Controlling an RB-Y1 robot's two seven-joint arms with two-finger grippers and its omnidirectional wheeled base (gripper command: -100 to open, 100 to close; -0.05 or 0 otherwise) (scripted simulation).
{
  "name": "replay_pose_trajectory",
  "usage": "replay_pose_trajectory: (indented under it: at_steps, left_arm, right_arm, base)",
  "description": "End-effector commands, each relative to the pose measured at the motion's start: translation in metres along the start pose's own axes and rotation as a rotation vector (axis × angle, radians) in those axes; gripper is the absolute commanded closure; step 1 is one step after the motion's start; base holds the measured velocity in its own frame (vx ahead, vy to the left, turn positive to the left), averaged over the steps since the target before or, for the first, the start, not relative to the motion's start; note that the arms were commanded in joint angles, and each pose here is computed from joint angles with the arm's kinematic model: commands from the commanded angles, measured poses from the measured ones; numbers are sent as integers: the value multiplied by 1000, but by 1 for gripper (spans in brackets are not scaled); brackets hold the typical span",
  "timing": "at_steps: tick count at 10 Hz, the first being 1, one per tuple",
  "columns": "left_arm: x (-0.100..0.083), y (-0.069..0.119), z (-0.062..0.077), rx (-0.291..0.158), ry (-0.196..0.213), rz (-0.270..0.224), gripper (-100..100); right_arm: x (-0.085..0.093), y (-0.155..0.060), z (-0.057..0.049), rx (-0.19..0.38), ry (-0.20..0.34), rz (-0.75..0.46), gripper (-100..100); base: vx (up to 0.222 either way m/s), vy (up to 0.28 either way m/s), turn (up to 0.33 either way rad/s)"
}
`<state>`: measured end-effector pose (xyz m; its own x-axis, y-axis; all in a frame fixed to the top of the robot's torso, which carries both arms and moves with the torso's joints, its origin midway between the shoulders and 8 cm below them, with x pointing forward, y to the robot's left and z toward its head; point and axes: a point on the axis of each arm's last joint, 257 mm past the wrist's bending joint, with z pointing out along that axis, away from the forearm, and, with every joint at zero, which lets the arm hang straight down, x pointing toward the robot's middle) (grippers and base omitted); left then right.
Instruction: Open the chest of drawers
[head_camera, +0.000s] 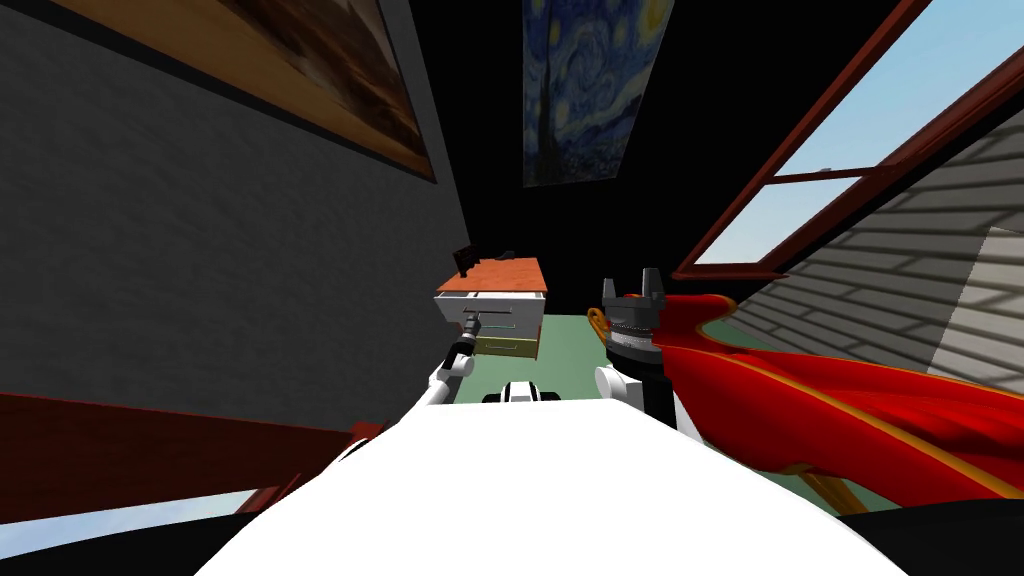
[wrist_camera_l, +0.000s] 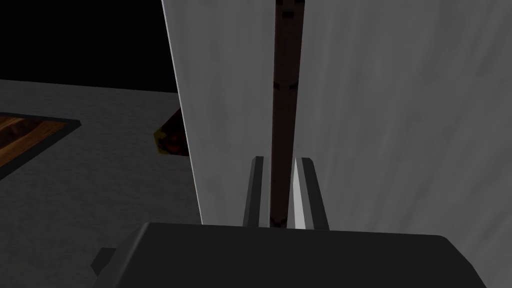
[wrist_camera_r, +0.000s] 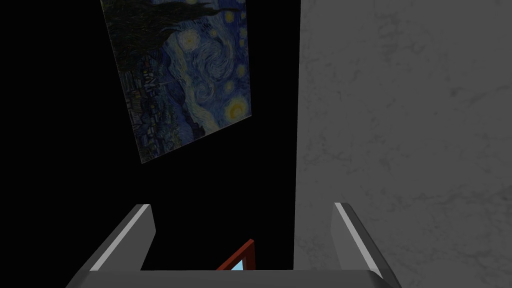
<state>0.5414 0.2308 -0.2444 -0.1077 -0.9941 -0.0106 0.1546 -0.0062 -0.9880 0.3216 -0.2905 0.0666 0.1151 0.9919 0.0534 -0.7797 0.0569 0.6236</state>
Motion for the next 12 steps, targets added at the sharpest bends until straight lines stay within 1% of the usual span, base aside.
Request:
replay_pose_trajectory:
  at_steps: [1, 3, 4, 5, 8, 9, 10, 11, 12]
  left_arm:
    - [3, -6, -1, 14, 9, -5, 100]
    - [7, -13, -3, 27, 18, -10, 100]
    - [6, -11, -2, 23, 16, -8, 100]
    - [6, -3, -7, 19, 7, -10, -100]
    - [7, 5, -13, 14, -3, -11, -100]
    - [7, 4, -12, 14, 0, -10, -100]
    - [4, -3, -3, 16, 1, -11, -100]
    - [4, 0, -8, 17, 0, -10, -100]
    - [4, 0, -7, 16, 1, -10, 100]
  right_arm:
    - [0, 0, 0, 0, 0, 0, 0]
    - [0, 0, 0, 0, 0, 0, 0]
    - [0, 0, 0, 0, 0, 0, 0]
    - [0, 0, 0, 0, 0, 0, 0]
    - [0, 0, 0, 0, 0, 0, 0]
    - [0, 0, 0, 0, 0, 0, 0]
    - [0, 0, 0, 0, 0, 0, 0]
    - [0, 0, 0, 0, 0, 0, 0]
    - [0, 0, 0, 0, 0, 0, 0]
  base:
    - [-193, 19, 46]
    - [-200, 8, 41]
    - [-88, 2, 5]
    - [57, -6, -72]
    - [155, -7, -36]
    - [87, -1, -8]
    - [78, -27, 14]
    - [49, -17, 4]
    - [9, -3, -1]
